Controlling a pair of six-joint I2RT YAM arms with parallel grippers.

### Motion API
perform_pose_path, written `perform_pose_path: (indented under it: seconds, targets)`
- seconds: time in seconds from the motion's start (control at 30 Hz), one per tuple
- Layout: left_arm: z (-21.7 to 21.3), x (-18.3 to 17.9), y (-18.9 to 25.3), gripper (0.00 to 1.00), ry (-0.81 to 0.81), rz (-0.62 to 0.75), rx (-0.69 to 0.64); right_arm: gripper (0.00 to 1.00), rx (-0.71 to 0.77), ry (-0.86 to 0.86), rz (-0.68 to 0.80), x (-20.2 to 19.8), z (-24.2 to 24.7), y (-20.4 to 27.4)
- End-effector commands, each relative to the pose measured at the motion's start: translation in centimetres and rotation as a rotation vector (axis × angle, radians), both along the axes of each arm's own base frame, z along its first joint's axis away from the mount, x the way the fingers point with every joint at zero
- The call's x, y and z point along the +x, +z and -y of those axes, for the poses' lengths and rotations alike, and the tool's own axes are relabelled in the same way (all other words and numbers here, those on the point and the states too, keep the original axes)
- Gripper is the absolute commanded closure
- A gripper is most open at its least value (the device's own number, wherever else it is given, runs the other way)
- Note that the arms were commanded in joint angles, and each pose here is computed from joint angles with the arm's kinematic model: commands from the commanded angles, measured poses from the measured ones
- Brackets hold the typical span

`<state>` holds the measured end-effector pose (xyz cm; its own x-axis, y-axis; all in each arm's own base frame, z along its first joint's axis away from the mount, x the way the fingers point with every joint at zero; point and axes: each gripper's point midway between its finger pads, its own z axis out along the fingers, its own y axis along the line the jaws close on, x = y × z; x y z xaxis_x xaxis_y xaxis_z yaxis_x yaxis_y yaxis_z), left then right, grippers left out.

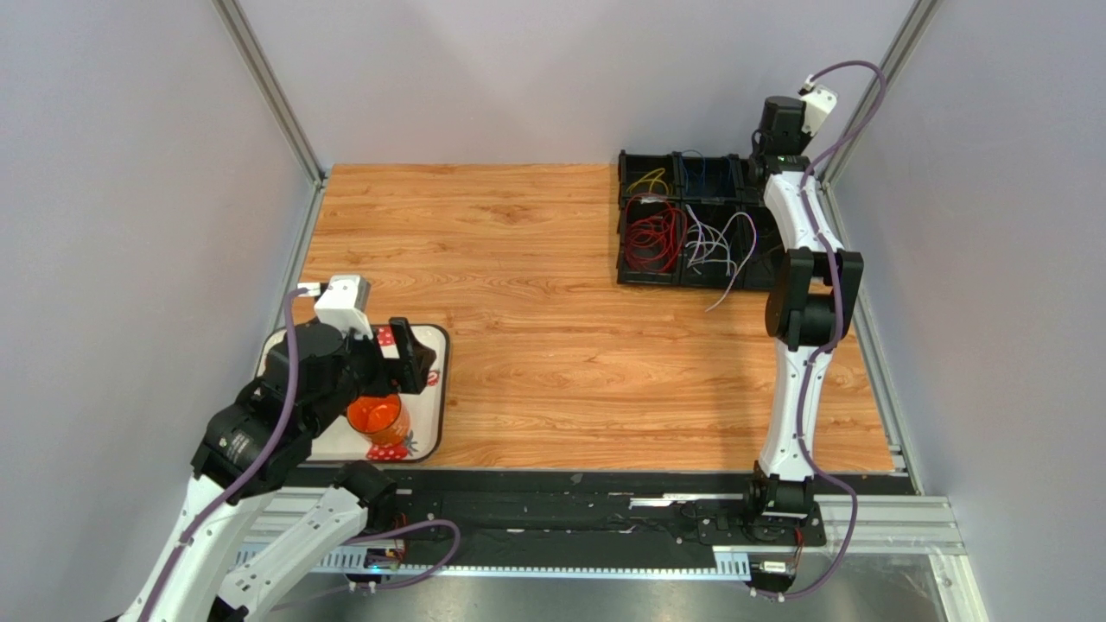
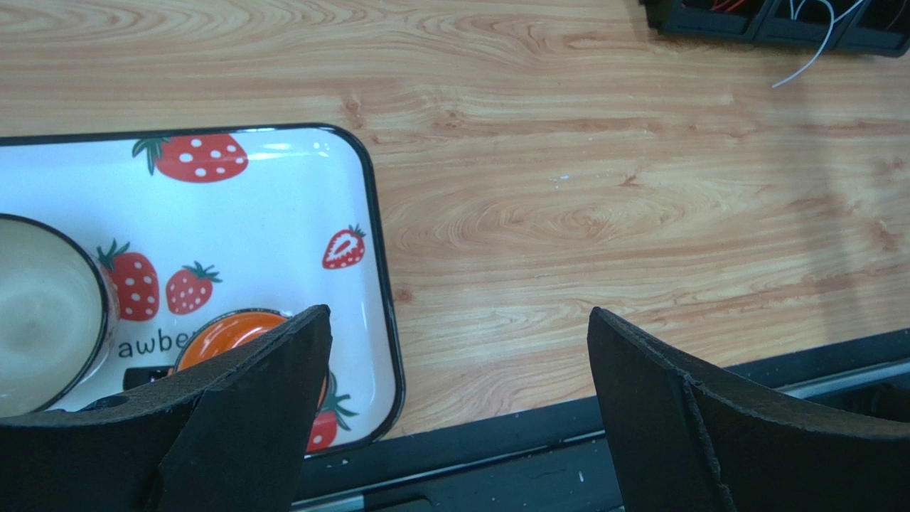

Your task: Untangle the cables

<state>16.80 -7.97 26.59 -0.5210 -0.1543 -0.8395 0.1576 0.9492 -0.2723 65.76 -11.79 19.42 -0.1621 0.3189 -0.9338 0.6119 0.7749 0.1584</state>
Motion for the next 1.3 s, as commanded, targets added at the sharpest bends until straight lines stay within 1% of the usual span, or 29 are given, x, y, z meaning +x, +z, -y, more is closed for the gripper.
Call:
perform_pose_path:
  seconds: [0.0,0.03,0.07,0.1,0.13,0.23,0.47,0.5,0.57,0.6,0.63,0.7,0.73,0.77,0.8,0.83,0.87,0.93,0.97,1.0,1.03,1.07,1.1,1.27]
  targets:
    - [0.7,0.5,-0.1,0.02,-0.016,-0.013,-0.010,0.50,0.008,0.012,0.084,1.2,-0.2,2.3]
    - [0.7,0.5,-0.1,0.02,-0.014,-0.014,-0.011,0.41,0.018,0.023,0.085,1.2,-0.4,2.3]
    - [0.6,0.5,-0.2,0.02,-0.011,-0.015,-0.010,0.35,0.021,0.019,0.075,1.0,-0.4,2.1]
    - [0.6,0.5,-0.1,0.02,-0.010,-0.012,-0.012,0.31,0.023,0.012,0.071,0.8,-0.3,2.1]
    - [0.5,0.4,-0.1,0.02,-0.008,-0.008,-0.013,0.30,0.023,-0.006,0.068,0.6,0.0,2.0]
    - [0.5,0.4,-0.1,0.02,-0.007,-0.004,-0.015,0.30,0.046,-0.013,0.077,0.1,-0.1,2.5]
    - [0.4,0.5,-0.2,0.01,0.000,-0.007,-0.013,0.31,0.076,0.019,0.129,-0.7,-0.9,5.9]
    - [0.4,0.5,-0.2,0.01,0.000,-0.009,-0.012,0.31,0.082,0.026,0.139,-1.0,-1.1,6.9]
    - [0.3,0.5,-0.3,0.01,0.003,-0.012,-0.012,0.31,0.105,0.032,0.126,-1.8,-1.4,6.9]
    - [0.3,0.5,-0.3,0.01,0.004,-0.011,-0.010,0.31,0.126,0.052,0.149,-2.3,-2.0,8.3]
    - [0.2,0.6,-0.3,0.01,0.009,-0.013,-0.007,0.31,0.145,0.059,0.119,-2.9,-2.3,7.2]
    - [0.0,0.6,-0.3,0.01,0.017,-0.013,-0.006,0.33,0.198,0.098,0.111,-3.8,-3.4,7.1]
    - [-0.1,0.7,-0.4,0.01,0.025,-0.015,-0.005,0.34,0.217,0.113,0.136,-4.7,-3.8,8.7]
    - [-0.1,0.7,-0.5,0.01,0.026,-0.020,-0.003,0.35,0.242,0.124,0.093,-5.6,-4.4,6.8]
    - [-0.1,0.7,-0.5,0.01,0.027,-0.018,-0.003,0.36,0.275,0.148,0.090,-6.2,-5.1,6.6]
    - [-0.2,0.8,-0.4,0.01,0.032,-0.015,-0.004,0.36,0.287,0.157,0.109,-7.2,-5.4,7.9]
    - [-0.2,0.8,-0.5,0.01,0.030,-0.018,-0.004,0.38,0.310,0.158,0.061,-8.2,-5.8,5.7]
    - [-0.2,0.8,-0.5,0.01,0.029,-0.019,-0.004,0.39,0.339,0.170,0.028,-10.2,-6.4,5.6]
    - [-0.2,0.8,-0.5,0.01,0.027,-0.018,-0.006,0.39,0.350,0.162,-0.020,-11.3,-6.6,3.9]
    - [-0.2,0.8,-0.6,0.01,0.027,-0.020,-0.003,0.39,0.361,0.156,-0.047,-12.3,-6.7,3.3]
    - [-0.1,0.8,-0.5,0.01,0.025,-0.019,-0.004,0.39,0.368,0.153,-0.079,-13.3,-6.9,2.5]
    - [-0.1,0.8,-0.6,0.01,0.025,-0.023,-0.005,0.39,0.370,0.157,-0.070,-14.2,-7.0,3.2]
    - [0.0,0.8,-0.6,0.01,0.021,-0.025,-0.002,0.39,0.384,0.162,-0.123,-15.4,-7.3,0.9]
    - [-0.1,0.7,-0.5,0.01,0.023,-0.022,-0.006,0.44,0.362,0.161,-0.226,-18.2,-7.3,-2.3]
